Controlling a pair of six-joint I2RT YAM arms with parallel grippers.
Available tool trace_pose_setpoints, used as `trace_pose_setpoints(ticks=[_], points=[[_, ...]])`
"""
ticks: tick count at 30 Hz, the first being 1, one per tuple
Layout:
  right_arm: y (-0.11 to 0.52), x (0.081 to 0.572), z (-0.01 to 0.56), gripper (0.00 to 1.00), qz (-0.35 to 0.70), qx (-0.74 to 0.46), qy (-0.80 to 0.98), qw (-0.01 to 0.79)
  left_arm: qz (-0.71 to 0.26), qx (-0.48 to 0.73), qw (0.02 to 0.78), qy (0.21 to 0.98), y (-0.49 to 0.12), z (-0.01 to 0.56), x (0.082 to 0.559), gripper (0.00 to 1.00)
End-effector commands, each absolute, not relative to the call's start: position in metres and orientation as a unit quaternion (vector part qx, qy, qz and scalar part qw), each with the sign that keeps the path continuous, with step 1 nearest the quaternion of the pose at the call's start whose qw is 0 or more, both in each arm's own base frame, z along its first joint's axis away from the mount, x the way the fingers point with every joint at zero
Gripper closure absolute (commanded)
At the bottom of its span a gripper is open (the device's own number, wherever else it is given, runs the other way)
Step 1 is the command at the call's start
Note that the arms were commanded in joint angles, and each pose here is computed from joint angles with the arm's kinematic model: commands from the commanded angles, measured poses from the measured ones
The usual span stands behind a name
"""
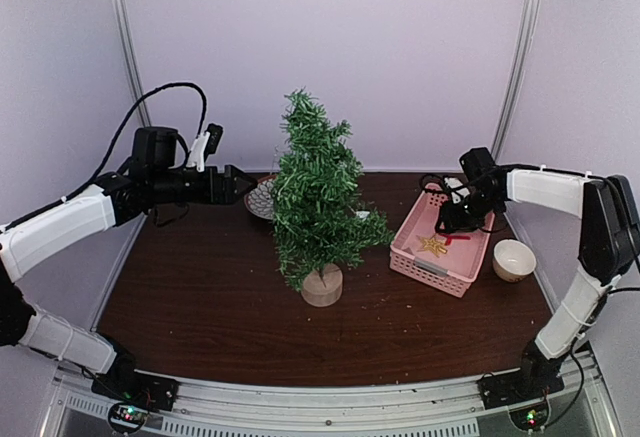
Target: Decorate the small christmas tree
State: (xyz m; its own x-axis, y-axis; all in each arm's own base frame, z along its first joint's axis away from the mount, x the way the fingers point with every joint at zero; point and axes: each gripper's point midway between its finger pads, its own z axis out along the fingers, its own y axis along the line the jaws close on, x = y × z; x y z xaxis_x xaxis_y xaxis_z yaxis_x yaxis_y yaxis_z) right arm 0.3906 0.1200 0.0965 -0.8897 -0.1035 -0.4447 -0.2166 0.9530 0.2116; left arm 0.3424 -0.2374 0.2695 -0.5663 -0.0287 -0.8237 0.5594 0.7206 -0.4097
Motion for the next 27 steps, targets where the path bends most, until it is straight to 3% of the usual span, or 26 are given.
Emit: trace_pose_setpoints(ticks=[1,14,27], points=[[0.088,0.390,0.090,0.65,0.028,-0.101,0.973,0.205,-0.344,0.173,0.462,0.799,-0.241,0.288,0.349,0.08],[0.091,0.385,0.043,0.64,0.009,-0.145,0.981,0.131,-0.342,0.177,0.464,0.797,-0.240,0.291,0.347,0.07],[0.100,0.395,0.021,0.61,0.000,-0.166,0.979,0.122,-0.344,0.178,0.464,0.796,-0.242,0.289,0.348,0.07]])
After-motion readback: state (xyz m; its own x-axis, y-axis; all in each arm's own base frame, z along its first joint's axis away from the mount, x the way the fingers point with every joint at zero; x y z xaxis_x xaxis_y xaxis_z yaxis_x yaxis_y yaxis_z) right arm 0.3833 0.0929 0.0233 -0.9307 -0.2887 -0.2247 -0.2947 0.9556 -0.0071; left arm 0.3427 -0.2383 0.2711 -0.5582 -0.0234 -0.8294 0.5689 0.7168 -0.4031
